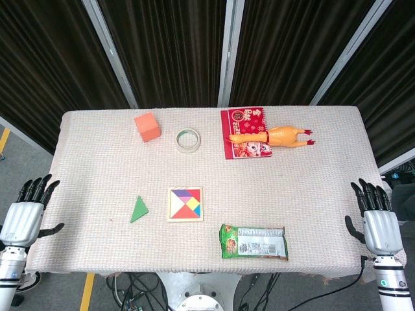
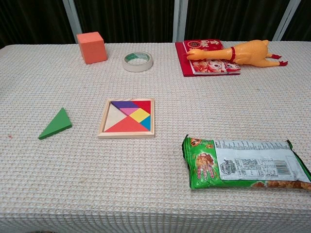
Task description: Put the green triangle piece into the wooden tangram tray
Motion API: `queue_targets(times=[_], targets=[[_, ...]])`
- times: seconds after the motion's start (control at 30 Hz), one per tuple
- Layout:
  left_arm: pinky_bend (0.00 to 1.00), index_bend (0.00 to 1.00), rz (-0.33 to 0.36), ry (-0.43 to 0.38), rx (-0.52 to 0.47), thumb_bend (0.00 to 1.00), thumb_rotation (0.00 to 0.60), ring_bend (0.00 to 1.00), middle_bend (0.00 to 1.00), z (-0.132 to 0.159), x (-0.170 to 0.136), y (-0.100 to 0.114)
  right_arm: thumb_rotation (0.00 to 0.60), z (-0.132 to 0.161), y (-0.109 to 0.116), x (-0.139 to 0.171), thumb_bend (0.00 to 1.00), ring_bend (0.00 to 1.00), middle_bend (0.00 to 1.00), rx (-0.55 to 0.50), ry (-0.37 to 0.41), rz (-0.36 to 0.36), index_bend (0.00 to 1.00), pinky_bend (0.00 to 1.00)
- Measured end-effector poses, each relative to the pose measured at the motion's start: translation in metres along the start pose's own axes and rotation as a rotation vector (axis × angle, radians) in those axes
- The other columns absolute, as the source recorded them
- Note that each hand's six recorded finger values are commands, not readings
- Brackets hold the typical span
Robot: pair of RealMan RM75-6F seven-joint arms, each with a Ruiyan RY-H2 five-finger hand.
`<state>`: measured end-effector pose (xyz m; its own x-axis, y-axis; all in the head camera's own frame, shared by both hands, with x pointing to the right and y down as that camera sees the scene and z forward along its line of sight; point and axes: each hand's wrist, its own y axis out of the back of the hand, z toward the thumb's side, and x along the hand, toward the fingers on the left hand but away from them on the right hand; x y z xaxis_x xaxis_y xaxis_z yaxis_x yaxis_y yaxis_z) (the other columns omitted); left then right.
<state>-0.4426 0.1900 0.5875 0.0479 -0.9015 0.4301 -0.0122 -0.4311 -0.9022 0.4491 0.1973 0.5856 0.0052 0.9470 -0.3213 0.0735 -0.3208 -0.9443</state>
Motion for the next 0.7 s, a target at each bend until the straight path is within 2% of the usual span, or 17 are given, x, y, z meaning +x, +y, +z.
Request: queue_targets(times=[0.27,0.53,0.7], targets=[[0.02,0.09,-0.023,-0.018,-0.019,0.00,0.600,0.00,0.01,0.006,0.002,-0.002,0.600,-0.002,0.004,-0.001,0.30,0.00,0.00,-0.005,-0.004,-0.011,0.00,0.00],[0.02,0.09,-0.113,-0.059,-0.077,0.00,0.600,0.00,0.01,0.031,0.012,-0.009,0.600,-0.002,0.007,-0.004,0.30,0.00,0.00,-0.017,-0.007,-0.015,0.00,0.00],[0.02,0.09,-0.170,-0.111,-0.075,0.00,0.600,0.00,0.01,0.048,0.021,-0.018,0.600,-0.004,0.006,-0.005,0.30,0.00,0.00,-0.005,-0.005,-0.007,0.00,0.00]])
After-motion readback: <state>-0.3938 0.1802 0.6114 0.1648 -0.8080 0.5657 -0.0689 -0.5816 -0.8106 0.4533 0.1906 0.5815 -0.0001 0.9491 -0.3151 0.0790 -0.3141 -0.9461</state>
